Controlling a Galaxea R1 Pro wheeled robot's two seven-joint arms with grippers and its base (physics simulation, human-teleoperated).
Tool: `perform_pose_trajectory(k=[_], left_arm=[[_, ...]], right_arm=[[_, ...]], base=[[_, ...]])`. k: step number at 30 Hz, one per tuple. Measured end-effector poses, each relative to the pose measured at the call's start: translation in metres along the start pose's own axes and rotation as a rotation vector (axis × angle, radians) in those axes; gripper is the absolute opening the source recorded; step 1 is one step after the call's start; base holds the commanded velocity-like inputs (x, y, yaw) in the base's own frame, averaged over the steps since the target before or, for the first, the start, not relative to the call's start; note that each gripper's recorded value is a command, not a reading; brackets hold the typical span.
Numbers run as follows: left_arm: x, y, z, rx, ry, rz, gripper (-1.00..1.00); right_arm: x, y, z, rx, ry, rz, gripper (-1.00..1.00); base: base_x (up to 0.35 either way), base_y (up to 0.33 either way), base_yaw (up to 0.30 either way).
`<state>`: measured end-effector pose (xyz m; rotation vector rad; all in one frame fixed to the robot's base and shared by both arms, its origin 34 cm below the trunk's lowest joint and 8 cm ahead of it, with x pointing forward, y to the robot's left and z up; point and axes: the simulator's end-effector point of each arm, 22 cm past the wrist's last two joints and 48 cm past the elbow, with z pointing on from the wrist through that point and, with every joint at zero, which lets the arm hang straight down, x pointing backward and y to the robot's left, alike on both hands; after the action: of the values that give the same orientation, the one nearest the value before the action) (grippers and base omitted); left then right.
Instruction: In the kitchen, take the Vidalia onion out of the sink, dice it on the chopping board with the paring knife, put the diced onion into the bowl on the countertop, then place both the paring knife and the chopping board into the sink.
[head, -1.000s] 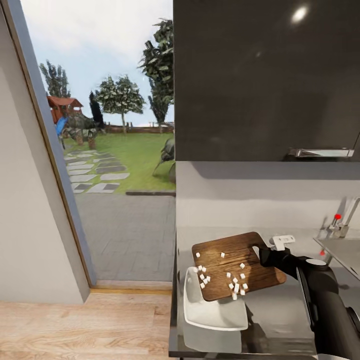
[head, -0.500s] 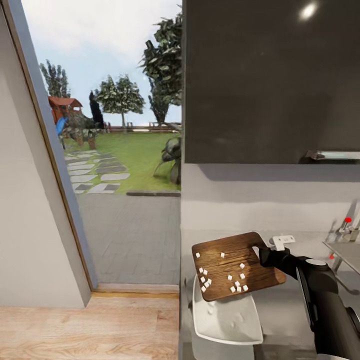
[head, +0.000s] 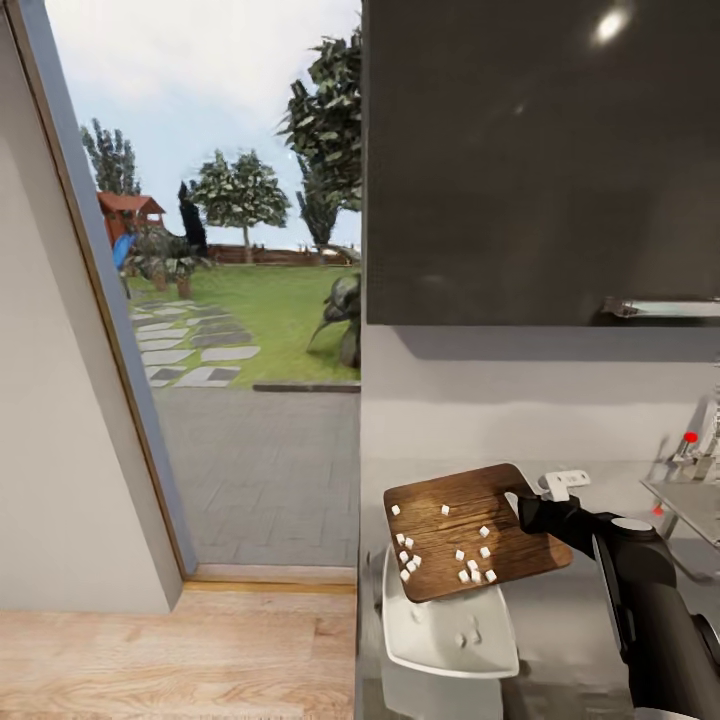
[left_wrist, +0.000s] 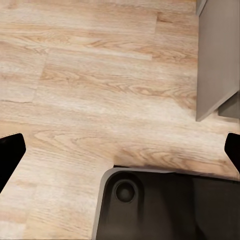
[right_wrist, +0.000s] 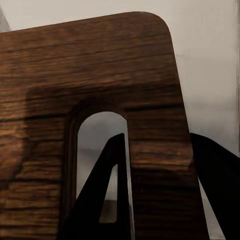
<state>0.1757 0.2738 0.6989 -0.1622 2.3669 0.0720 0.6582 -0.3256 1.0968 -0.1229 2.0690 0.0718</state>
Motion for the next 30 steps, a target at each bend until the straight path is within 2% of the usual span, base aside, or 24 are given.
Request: perform_pose_trajectory(k=[18,30], left_arm=[[0.0007,0.0,-0.0005,0.0,0.001,0.0,1.0],[0.0007,0.0,-0.0005,0.0,0.001,0.0,1.0]], right_arm=[[-0.0023,0.0003,-0.0004,-0.001,-0.011,-0.006,-1.0],[-0.0025,0.0003,-0.0003,-0.001,-0.012,-0.007,-1.0]], base=[[-0.014,-0.006,0.0],[0.08,-0.006,0.0]])
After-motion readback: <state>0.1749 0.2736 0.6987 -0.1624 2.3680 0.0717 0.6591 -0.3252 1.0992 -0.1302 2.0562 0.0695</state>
